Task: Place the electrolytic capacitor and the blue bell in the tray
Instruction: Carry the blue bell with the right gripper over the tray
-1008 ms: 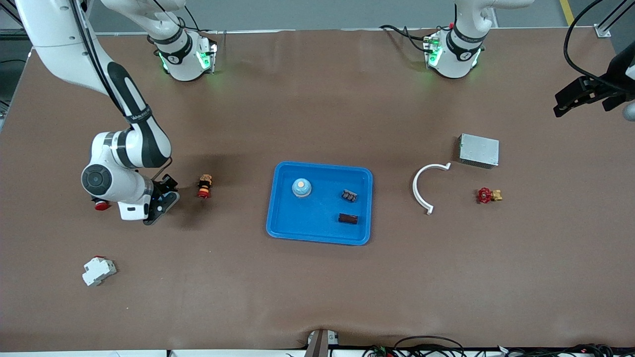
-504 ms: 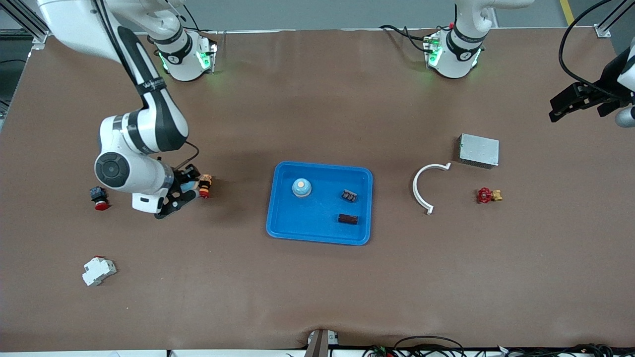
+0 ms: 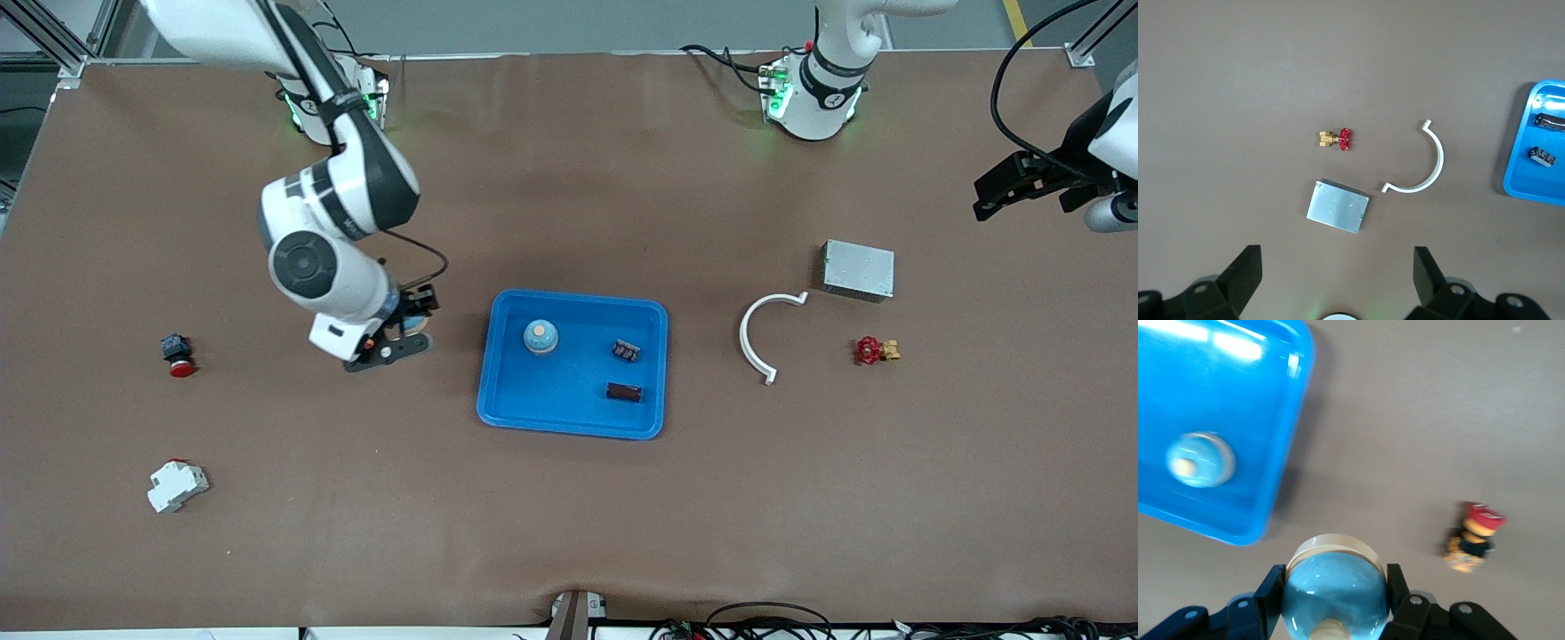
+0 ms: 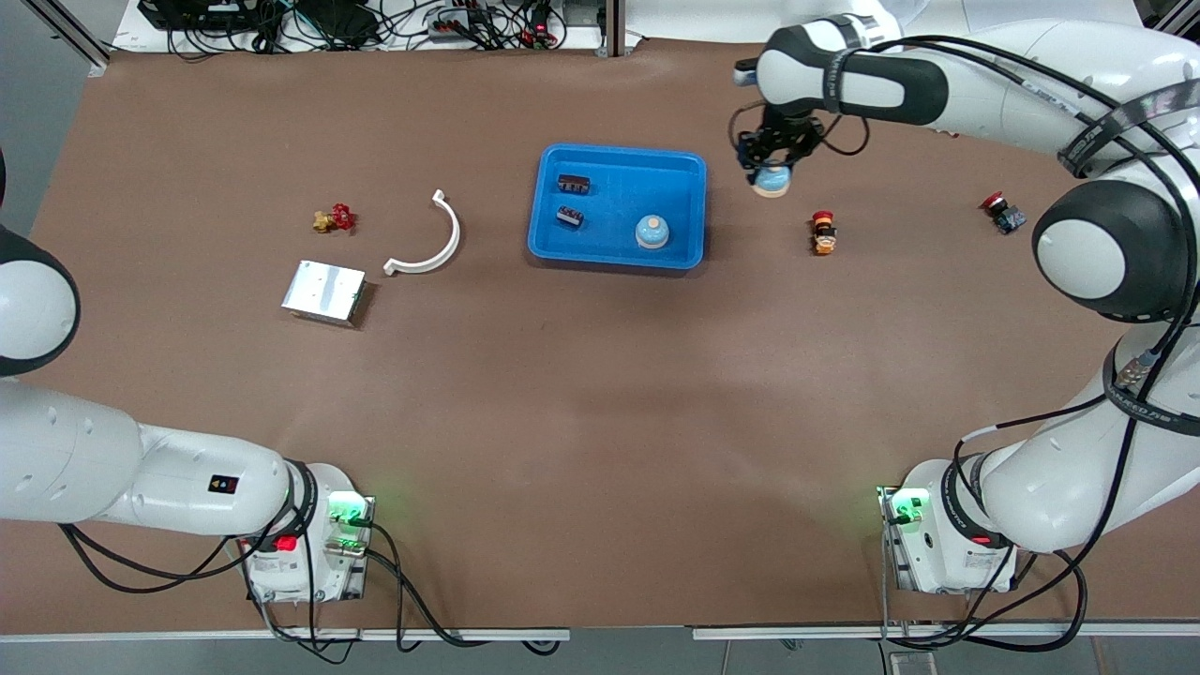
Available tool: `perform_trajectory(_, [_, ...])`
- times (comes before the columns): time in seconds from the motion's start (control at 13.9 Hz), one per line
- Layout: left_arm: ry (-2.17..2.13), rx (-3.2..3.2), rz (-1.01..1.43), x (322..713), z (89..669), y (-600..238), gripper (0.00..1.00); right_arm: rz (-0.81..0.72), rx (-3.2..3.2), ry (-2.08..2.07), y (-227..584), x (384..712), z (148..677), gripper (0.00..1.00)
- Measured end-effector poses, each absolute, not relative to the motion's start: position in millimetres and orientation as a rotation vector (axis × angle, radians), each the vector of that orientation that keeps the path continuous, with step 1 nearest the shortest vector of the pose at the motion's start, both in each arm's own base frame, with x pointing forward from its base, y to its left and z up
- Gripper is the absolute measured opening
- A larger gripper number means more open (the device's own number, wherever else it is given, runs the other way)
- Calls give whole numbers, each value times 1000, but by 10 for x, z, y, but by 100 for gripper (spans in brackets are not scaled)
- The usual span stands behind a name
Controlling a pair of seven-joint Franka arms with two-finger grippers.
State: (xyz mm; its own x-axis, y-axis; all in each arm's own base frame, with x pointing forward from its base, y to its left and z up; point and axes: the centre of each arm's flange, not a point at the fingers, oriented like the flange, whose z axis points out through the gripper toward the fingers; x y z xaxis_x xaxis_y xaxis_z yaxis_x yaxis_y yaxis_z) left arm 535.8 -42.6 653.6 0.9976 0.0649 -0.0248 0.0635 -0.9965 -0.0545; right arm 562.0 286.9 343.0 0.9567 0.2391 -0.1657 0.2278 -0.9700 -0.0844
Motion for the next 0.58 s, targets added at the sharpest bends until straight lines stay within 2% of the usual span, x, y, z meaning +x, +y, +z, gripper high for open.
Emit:
perform_trajectory(0.29, [-96, -3086, 40, 5358, 6536, -439, 100, 224, -3045, -197, 3382, 5601, 3498, 66])
perform_trajectory(0.58, [-101, -3086, 42, 5360, 6532, -420, 100, 155, -3041, -83, 3842, 5587, 3114, 66])
